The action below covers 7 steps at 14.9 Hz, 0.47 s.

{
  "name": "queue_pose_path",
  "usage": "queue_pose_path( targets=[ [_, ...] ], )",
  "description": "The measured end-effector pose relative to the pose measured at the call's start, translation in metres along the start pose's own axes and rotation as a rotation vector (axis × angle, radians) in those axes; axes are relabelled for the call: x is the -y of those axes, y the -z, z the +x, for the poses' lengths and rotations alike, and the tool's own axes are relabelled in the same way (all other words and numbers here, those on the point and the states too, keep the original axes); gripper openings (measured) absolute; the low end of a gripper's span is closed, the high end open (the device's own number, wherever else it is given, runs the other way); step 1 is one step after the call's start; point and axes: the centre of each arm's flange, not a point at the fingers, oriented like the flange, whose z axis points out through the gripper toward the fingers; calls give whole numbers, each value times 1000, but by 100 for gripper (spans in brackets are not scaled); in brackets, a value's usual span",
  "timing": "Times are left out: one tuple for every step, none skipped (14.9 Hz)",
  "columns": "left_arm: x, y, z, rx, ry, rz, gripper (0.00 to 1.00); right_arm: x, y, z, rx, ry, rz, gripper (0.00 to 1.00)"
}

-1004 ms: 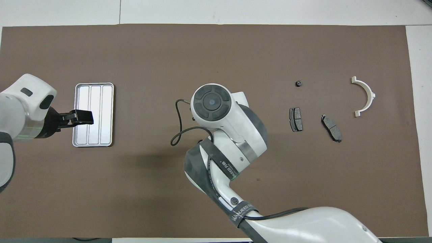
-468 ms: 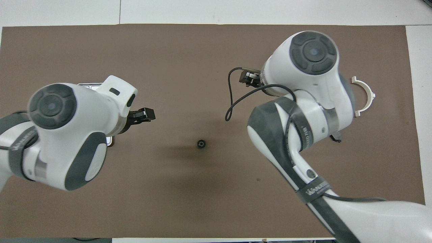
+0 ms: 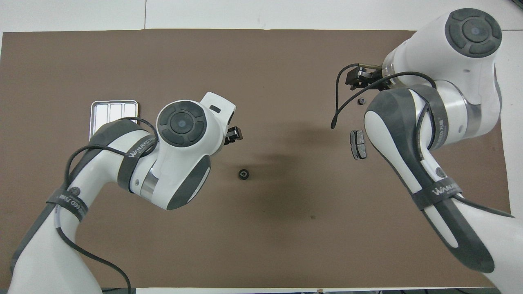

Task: Pick bearing gear from pile to tray
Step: 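Grasp the gear with the left gripper while the right gripper withdraws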

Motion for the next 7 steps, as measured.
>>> queue_pose_path(
  targets=[
    [-9, -4, -8, 7, 2, -1, 100, -12, -7, 6, 1, 14, -3, 100],
    [-16, -7, -15, 14, 3, -9, 100, -23, -15, 12, 3, 25, -5, 100],
    [-20, -8, -19, 17, 4, -22, 100, -31, -24, 17, 2, 31, -6, 100],
    [-22, -10, -21, 19, 3, -28, 100, -35, -33, 21, -1, 33, -6, 100],
    [-23, -15, -24, 22, 0, -28, 100, -35, -43, 23, -4, 34, -5, 100],
    [-23, -21, -29, 25, -4, -26, 100, -34, -53, 25, -10, 36, -2, 100],
    [-23, -29, -34, 26, -10, -25, 100, -32, -62, 27, -14, 38, 0, 100]
  ],
)
